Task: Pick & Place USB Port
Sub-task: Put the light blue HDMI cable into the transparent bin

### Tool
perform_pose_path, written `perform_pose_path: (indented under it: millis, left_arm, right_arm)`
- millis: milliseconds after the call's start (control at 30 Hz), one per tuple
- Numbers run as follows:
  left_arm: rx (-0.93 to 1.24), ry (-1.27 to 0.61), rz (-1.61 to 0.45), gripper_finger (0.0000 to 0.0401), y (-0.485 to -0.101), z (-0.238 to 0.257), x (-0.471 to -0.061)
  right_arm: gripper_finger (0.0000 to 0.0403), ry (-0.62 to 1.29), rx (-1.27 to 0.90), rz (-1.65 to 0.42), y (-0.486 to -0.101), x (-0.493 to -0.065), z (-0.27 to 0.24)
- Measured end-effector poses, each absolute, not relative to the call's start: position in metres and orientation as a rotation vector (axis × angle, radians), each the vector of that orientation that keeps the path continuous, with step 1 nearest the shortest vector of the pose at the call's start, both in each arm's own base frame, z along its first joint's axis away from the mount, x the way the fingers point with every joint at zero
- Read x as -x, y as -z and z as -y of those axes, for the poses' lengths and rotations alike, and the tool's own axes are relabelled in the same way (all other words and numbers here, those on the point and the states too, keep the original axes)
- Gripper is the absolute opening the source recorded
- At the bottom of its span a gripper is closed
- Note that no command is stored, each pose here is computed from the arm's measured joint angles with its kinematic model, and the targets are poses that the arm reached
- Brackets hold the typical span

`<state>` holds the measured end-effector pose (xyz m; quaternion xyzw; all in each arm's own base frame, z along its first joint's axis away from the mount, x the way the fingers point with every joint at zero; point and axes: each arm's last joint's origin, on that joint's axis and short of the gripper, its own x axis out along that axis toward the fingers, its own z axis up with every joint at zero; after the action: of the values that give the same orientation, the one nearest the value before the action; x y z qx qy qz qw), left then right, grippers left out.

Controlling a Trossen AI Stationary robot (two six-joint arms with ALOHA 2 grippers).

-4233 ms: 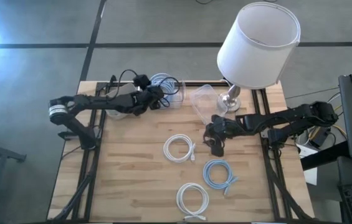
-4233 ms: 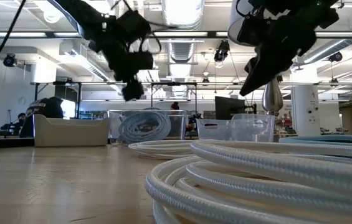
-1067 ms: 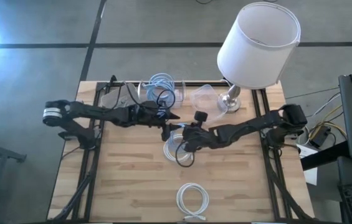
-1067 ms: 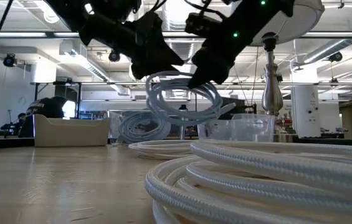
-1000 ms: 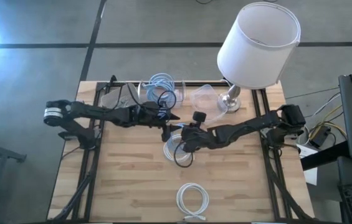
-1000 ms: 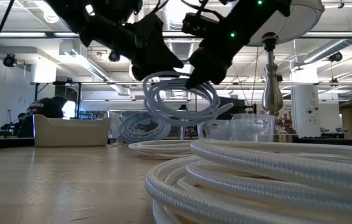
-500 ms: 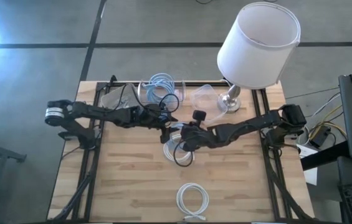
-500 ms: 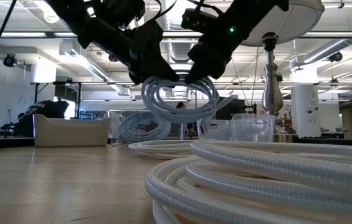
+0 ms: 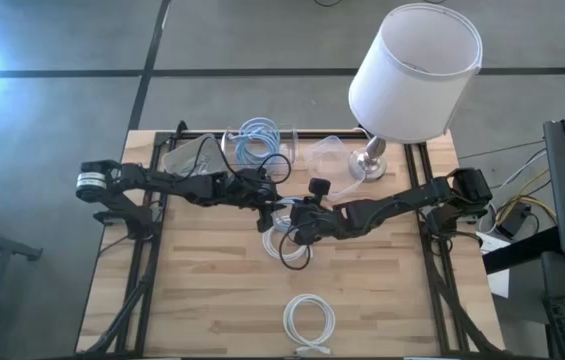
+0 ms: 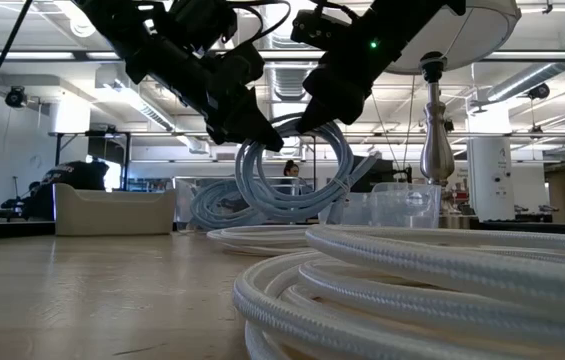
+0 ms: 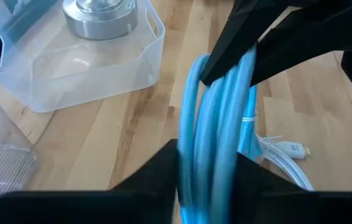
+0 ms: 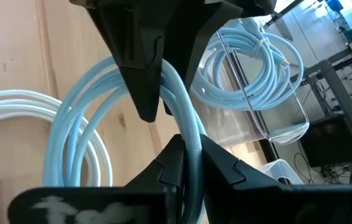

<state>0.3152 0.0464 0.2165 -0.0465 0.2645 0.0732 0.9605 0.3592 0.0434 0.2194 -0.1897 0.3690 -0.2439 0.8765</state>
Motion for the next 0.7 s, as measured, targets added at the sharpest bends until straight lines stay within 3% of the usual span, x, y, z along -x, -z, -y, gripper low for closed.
perform_pose_path:
  millis: [100, 367, 700]
  left_arm:
    - [0.094, -0.15, -0.536, 0.0064, -0.2168, -0.0464, -0.3149]
    - [0.095, -0.161, -0.543, 0.0064, -0.2158, -0.0472, -0.3143]
    - [0.096, -0.171, -0.543, 0.0064, -0.2158, -0.0476, -0.3142]
  right_arm:
    - [0.0031, 0.513, 0.396, -0.77, -0.2195, -0.3593, -0.0426]
    - [0.0052, 0.515, 0.398, -0.778, -0.2191, -0.3592, -0.0399]
    - [0.0121, 0.521, 0.392, -0.787, -0.2188, -0.3587, -0.0367]
